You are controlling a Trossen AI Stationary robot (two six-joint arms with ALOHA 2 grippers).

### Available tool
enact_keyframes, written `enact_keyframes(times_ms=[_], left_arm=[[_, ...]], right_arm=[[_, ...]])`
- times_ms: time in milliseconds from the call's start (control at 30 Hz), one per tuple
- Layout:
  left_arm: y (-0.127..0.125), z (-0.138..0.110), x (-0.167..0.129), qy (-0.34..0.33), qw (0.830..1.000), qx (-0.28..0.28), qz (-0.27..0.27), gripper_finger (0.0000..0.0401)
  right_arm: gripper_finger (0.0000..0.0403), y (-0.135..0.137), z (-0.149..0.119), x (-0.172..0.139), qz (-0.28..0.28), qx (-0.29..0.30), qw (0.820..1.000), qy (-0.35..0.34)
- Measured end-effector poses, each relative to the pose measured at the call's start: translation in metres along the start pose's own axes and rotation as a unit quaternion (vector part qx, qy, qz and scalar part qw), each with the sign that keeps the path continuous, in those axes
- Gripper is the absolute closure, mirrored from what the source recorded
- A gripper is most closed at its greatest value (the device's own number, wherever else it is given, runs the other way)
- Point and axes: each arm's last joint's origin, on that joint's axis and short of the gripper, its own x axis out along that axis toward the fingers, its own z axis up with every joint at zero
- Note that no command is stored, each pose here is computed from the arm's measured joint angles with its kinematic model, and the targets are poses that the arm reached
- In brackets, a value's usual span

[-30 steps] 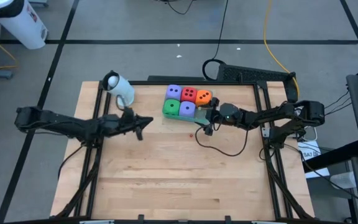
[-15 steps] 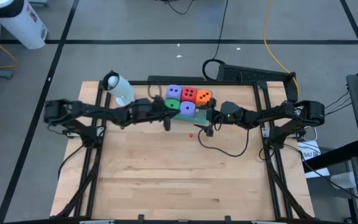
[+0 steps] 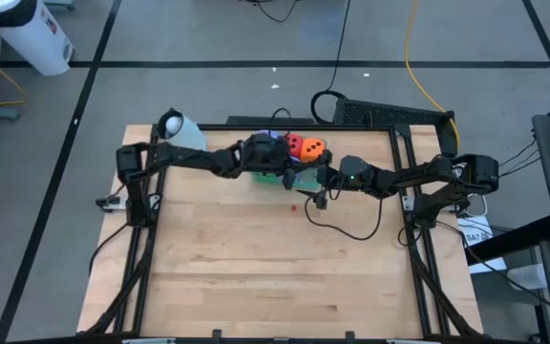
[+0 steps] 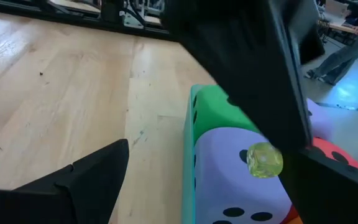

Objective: Pick & Place Dice
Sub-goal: Put the small green dice into the transparent blue bin, then put the small red dice into the transparent blue bin

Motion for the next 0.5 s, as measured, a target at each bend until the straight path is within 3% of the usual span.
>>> enact_keyframes(times_ms=[233, 400, 500], left_arm=[[0.012, -0.008, 0.019, 0.031, 0.999, -0.007, 0.009, 0.0399], [0.021, -0.009, 0.019, 0.035, 0.999, -0.015, 0.031, 0.0399], [0.020, -0.005, 0.016, 0.038, 0.999, -0.007, 0.017, 0.0400]], right_arm=[[0.0021, -0.002, 0.001, 0.000, -0.006, 0.006, 1.000, -0.006], [0.0021, -0.006, 0.000, 0.000, -0.014, 0.019, 1.000, -0.006], [0.0021, -0.006, -0.001, 0.000, -0.013, 0.019, 1.000, -0.001]])
